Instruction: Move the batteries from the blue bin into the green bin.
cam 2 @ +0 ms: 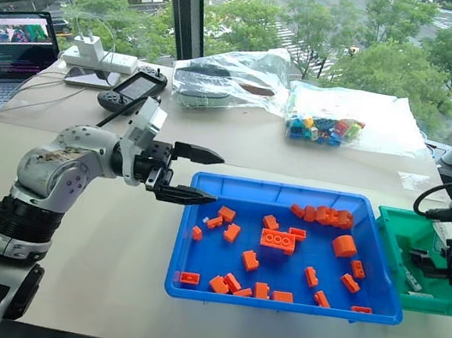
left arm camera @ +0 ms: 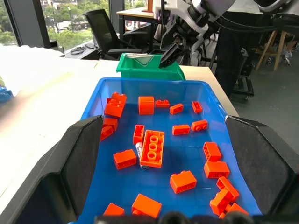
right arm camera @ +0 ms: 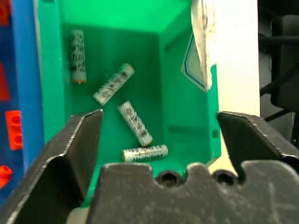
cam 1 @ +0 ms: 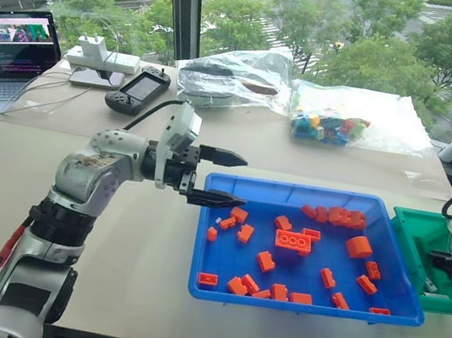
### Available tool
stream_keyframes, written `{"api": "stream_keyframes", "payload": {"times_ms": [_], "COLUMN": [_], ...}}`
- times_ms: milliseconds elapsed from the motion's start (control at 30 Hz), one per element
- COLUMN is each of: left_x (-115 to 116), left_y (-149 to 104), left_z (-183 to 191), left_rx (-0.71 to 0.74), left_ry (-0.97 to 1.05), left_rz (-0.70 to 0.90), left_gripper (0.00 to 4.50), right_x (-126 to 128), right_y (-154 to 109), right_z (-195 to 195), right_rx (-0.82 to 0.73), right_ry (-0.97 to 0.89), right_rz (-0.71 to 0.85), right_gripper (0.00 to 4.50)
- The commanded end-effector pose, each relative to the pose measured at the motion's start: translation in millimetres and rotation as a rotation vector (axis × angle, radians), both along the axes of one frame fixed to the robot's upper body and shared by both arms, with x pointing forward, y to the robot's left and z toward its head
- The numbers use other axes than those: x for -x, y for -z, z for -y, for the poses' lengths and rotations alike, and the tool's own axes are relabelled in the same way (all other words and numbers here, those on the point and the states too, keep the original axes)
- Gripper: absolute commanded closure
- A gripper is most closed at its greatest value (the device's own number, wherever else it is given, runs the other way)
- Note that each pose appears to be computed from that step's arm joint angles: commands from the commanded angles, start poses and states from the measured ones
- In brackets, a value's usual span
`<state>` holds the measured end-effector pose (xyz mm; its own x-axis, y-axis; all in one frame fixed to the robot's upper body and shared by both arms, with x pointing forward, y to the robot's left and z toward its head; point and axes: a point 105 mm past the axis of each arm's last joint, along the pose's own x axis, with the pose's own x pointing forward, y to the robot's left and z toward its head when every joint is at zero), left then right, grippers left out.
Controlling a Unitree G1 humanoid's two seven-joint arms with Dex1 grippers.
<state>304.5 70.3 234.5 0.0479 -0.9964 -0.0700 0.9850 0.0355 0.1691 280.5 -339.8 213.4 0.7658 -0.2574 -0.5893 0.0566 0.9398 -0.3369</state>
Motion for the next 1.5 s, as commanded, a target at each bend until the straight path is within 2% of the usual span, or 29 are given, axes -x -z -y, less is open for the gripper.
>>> {"api": "stream_keyframes", "payload": {"times_ms": [33,200,267,400,433,500,567,767,933,1133,1367,1467,1500], "left_x": [4,4,4,2,3,4,5,6,5,5,6,6,6], "left_y": [-9,-4,-2,-1,0,2,4,14,15,15,17,16,16], "left_z": [-2,-3,-4,-6,-7,-9,-10,-10,-9,-11,-13,-12,-12], "left_rx": [0.005,-0.015,-0.024,-0.019,-0.022,-0.031,-0.038,-0.072,-0.084,-0.086,-0.09,-0.089,-0.088], "left_ry": [0.011,0.004,-0.001,-0.022,-0.02,-0.021,-0.023,-0.018,-0.018,-0.032,-0.038,-0.036,-0.036], "left_rz": [0.045,0.046,0.045,0.047,0.045,0.039,0.038,0.04,0.053,0.056,0.052,0.053,0.054], "left_gripper": [0.0,0.0,0.0,0.0,0.0,0.0,0.0,0.0,0.0,0.0,0.0,0.0,0.0], "right_x": [-10,-13,-13,-19,-20,-9,0,-5,-22,-23,-21,-22,-23], "right_y": [-32,-15,-6,-3,5,21,23,31,39,61,73,78,79], "right_z": [-47,-113,-134,-145,-145,-160,-172,-176,-177,-173,-178,-176,-175], "right_rx": [-0.051,-0.052,0.001,0.167,0.092,-0.097,-0.206,-0.192,-0.147,-0.086,-0.06,-0.036,-0.03], "right_ry": [-0.224,-0.536,-0.665,-0.806,-0.788,-0.889,-0.973,-1.025,-1.065,-1.134,-1.215,-1.218,-1.218], "right_rz": [0.118,0.078,0.105,0.238,0.205,0.093,0.061,0.025,0.001,-0.111,-0.151,-0.165,-0.166], "right_gripper": [0.02,0.02,0.02,0.02,0.02,0.02,0.02,0.02,0.02,0.02,0.02,0.74,1.1]}}
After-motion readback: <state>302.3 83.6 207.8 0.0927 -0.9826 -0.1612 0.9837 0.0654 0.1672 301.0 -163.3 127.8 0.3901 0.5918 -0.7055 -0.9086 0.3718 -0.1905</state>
